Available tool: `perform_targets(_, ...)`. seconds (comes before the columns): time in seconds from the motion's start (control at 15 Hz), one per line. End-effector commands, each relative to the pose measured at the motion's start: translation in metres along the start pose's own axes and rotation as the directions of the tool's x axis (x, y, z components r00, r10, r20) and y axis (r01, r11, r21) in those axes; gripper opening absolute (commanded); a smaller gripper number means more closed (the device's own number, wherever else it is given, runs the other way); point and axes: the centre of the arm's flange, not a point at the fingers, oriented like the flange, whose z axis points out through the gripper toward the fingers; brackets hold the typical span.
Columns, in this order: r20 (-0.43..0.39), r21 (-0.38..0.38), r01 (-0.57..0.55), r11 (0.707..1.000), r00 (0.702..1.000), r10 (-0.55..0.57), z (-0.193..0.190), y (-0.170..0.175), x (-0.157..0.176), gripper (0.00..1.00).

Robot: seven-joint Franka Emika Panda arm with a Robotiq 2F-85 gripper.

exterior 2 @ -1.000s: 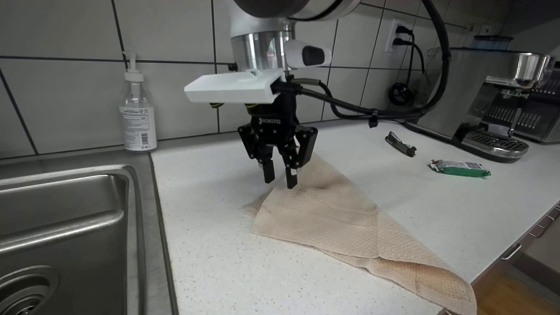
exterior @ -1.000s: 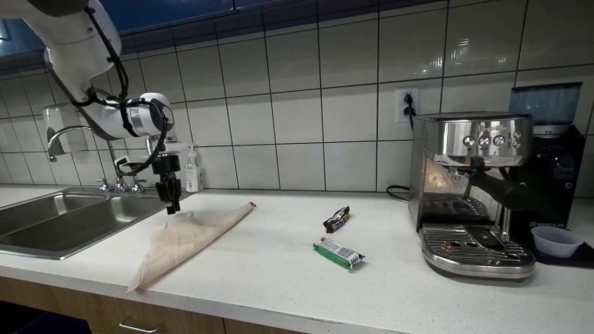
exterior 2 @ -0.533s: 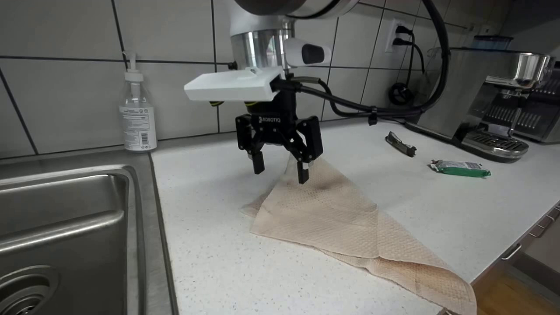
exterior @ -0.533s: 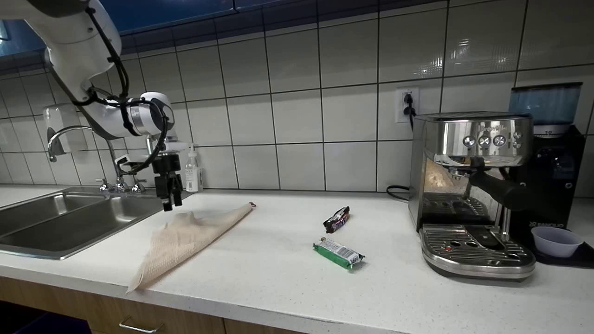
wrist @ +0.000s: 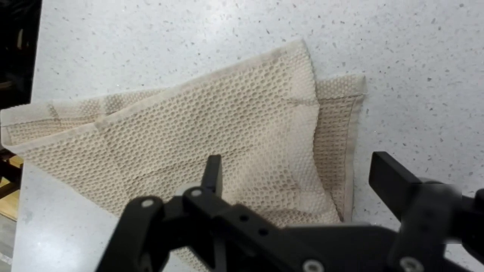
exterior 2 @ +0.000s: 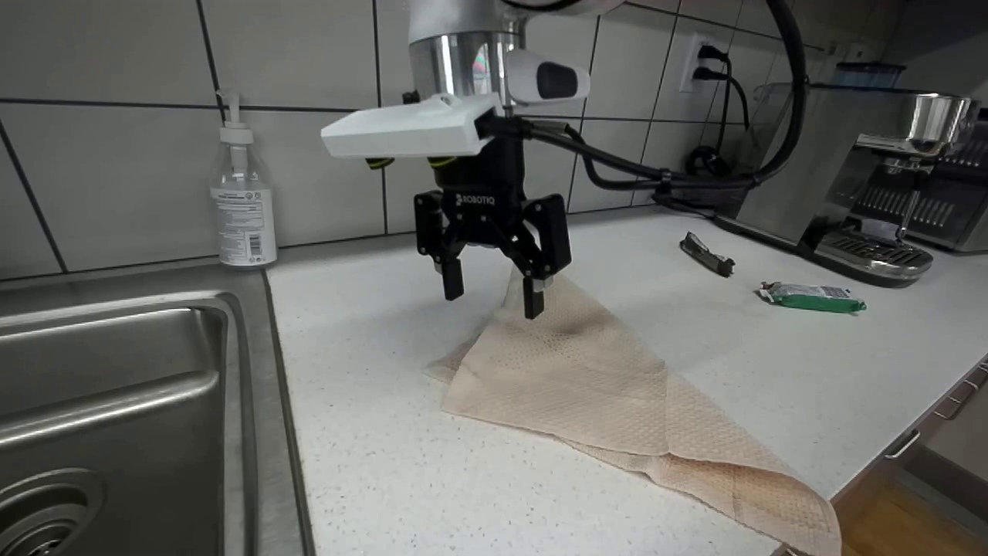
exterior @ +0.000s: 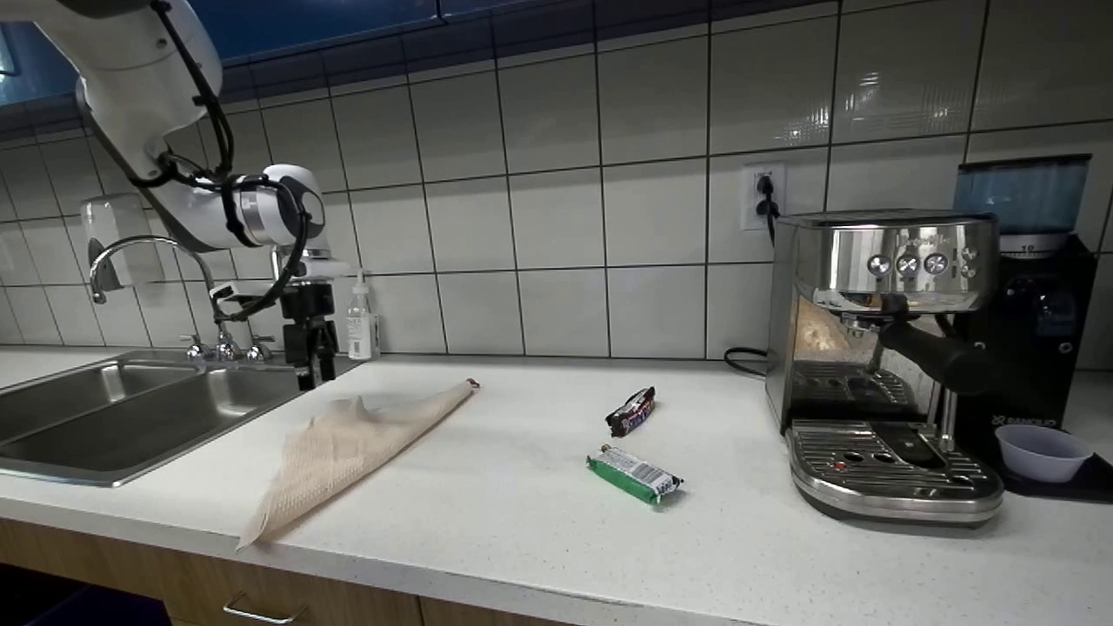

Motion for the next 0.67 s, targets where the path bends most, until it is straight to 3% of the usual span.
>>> perform_targets(0.0, 0.047, -0.006, 0.003, 1.0, 0.999, -0.003, -0.011, 0.028, 0.001, 1.0)
perform_targets(0.6, 0.091, -0.066, 0.116, 0.991, 0.99, -0.11, -0.002, 0.071, 0.003, 1.0)
